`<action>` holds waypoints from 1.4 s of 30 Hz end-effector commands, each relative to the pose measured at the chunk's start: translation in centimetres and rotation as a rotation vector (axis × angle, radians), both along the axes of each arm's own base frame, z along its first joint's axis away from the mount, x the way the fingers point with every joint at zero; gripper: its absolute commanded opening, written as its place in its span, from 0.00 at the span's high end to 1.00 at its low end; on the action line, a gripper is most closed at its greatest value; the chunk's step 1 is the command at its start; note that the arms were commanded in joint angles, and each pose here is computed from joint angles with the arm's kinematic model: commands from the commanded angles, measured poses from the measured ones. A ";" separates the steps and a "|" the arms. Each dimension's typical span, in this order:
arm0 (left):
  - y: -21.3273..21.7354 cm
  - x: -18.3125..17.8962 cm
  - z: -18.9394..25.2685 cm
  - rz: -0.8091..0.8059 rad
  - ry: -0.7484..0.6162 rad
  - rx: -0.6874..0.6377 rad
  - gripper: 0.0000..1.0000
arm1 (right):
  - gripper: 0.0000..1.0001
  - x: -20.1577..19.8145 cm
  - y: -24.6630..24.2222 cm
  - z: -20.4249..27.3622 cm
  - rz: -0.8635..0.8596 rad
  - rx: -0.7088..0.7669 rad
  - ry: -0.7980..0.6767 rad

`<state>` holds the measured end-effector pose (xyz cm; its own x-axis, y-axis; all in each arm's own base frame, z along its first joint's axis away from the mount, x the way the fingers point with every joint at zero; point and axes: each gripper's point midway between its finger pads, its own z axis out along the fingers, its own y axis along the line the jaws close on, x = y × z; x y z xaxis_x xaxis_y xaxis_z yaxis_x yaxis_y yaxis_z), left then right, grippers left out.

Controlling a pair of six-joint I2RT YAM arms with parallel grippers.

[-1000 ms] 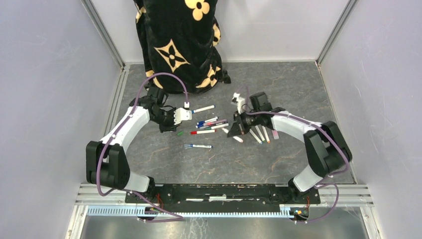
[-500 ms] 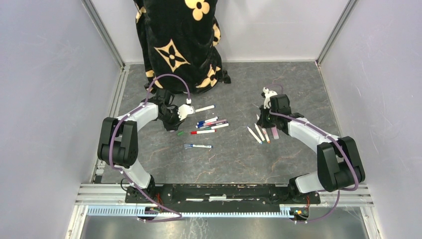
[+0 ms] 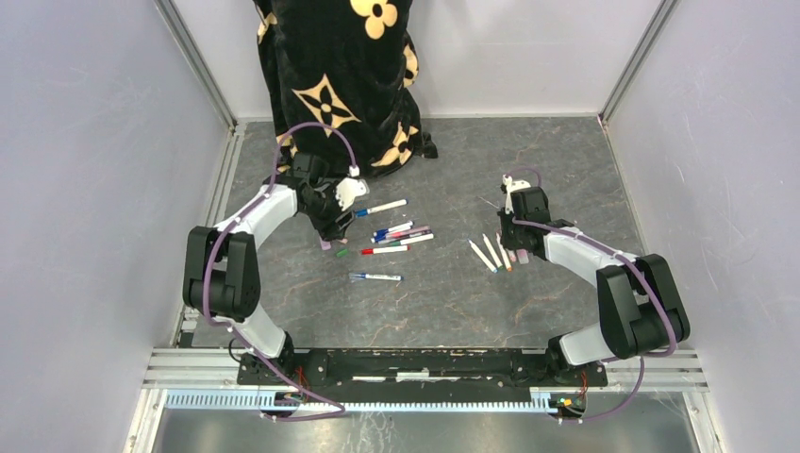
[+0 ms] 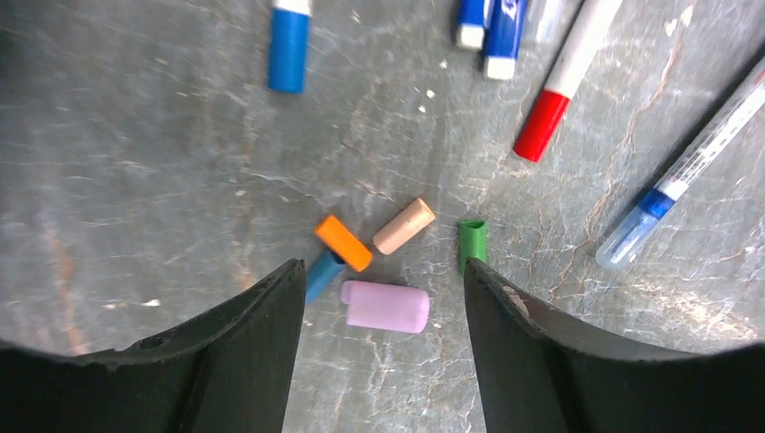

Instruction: Open the pen caps

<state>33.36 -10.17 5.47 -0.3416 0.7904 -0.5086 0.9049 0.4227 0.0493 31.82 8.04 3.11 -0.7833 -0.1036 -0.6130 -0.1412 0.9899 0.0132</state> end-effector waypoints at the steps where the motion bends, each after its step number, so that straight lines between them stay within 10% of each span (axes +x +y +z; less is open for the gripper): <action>1: -1.2 1.6 6.2 0.065 -0.046 -0.092 0.29 | 0.83 1.0 -1.1 0.4 -0.031 -0.045 -0.042; 7: -1.0 1.9 12.7 0.094 -0.029 -0.149 0.25 | 0.56 1.3 -0.9 1.5 -0.026 -0.035 -0.070; 10: -0.5 1.9 15.3 0.115 -0.059 -0.185 0.01 | 0.53 2.0 -0.3 3.3 -0.012 -0.008 -0.113; 19: 1.5 2.4 20.2 0.211 -0.232 -0.210 0.00 | 0.43 4.3 9.7 10.5 0.345 0.044 -0.316; 27: 1.8 1.3 19.4 0.207 -0.197 -0.198 0.00 | 0.47 2.2 19.8 6.6 0.844 0.078 -0.208; 42: 0.0 -2.2 17.2 0.065 -0.043 -0.249 0.05 | 0.57 2.2 21.7 1.1 0.940 -0.034 -0.117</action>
